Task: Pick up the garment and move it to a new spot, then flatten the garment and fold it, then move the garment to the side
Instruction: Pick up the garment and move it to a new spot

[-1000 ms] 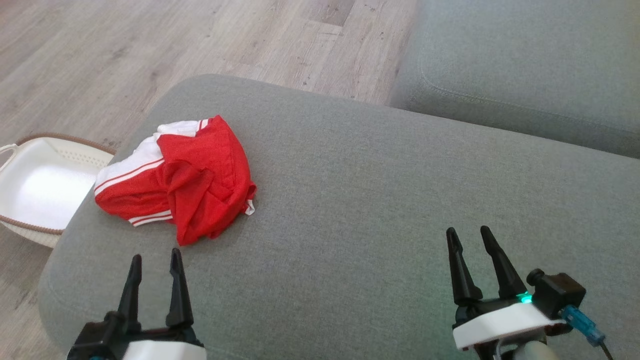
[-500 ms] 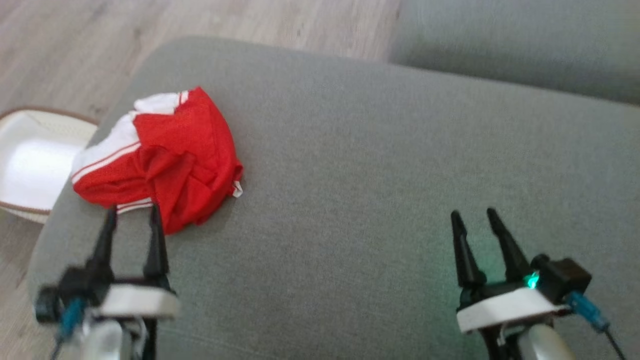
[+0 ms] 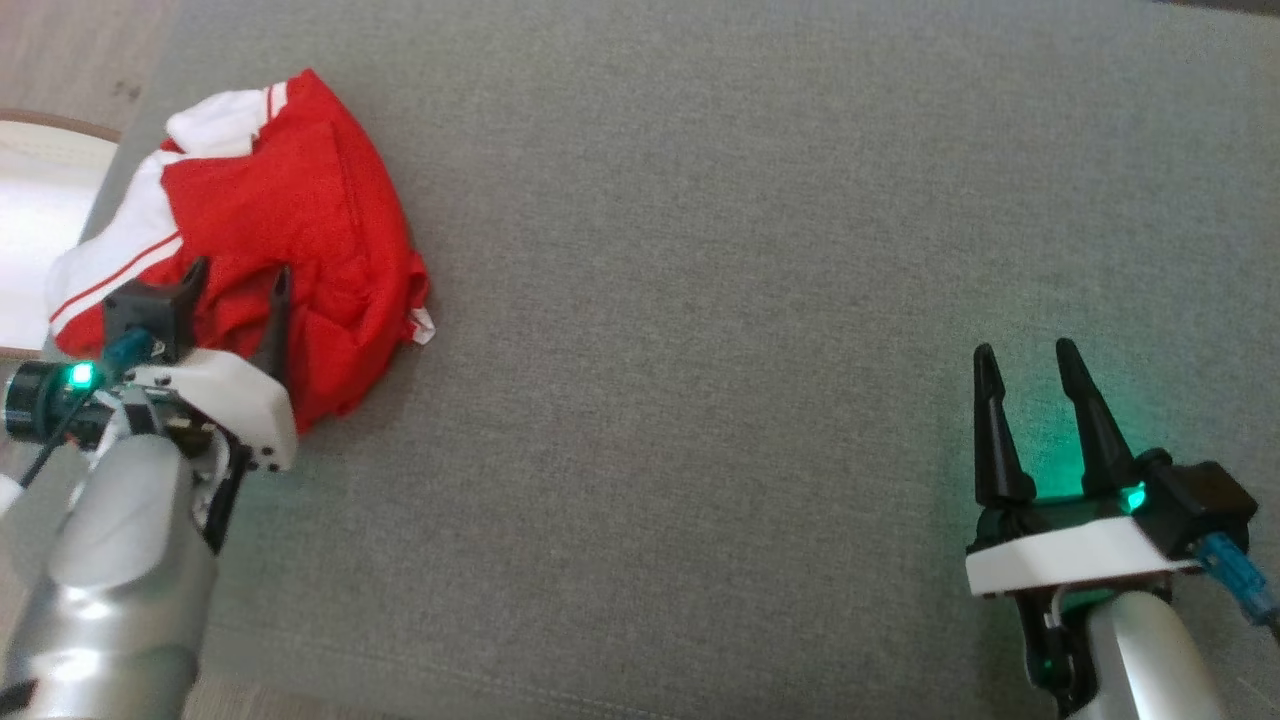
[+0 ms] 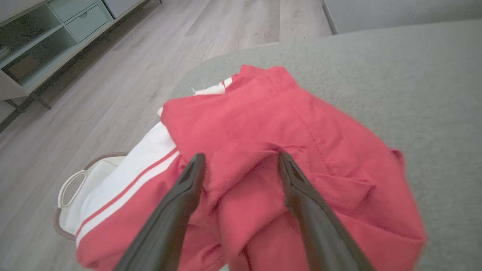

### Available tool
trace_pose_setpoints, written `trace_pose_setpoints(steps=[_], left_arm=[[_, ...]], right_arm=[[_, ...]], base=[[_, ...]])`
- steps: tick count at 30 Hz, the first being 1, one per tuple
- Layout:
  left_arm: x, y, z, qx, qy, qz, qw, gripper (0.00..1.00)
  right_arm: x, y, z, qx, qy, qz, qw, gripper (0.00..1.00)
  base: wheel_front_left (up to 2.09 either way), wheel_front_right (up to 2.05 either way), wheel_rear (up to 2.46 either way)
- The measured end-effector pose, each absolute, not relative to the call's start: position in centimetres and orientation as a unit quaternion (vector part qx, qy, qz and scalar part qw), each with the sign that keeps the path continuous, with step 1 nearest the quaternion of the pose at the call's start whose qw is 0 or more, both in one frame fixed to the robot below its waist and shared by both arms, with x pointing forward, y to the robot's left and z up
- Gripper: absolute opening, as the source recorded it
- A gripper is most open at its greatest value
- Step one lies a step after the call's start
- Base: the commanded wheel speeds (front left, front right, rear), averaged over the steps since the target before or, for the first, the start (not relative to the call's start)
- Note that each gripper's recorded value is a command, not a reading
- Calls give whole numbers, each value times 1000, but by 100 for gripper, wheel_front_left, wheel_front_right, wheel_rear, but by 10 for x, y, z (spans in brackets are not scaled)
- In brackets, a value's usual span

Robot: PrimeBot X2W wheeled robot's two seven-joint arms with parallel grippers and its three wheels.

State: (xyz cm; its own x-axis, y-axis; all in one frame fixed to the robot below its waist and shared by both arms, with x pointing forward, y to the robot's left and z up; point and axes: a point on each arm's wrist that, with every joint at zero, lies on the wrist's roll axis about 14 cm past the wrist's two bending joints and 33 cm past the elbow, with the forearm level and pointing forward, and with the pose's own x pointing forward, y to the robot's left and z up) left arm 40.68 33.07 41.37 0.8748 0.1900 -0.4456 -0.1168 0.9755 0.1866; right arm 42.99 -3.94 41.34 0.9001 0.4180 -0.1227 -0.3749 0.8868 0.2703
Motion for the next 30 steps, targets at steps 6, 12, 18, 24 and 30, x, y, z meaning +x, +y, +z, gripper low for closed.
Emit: trace_pose_setpoints(steps=[6, 12, 18, 24, 30], left_arm=[[405, 349, 391, 94, 297, 85, 946, 100], [403, 347, 387, 92, 291, 81, 949, 0], [406, 353, 412, 95, 233, 87, 964, 0], [424, 366, 481, 97, 119, 99, 983, 0], [441, 347, 600, 117, -63, 68, 989, 0]], right_arm=[[434, -45, 408, 123, 92, 196, 969, 100], [433, -48, 411, 121, 88, 193, 970, 100], [431, -44, 422, 118, 78, 200, 970, 100], [427, -42, 437, 117, 62, 205, 970, 100], [421, -42, 460, 136, 39, 204, 969, 100]], base=[[0, 0, 0], [0, 0, 0], [0, 0, 0], [0, 0, 0], [0, 0, 0]])
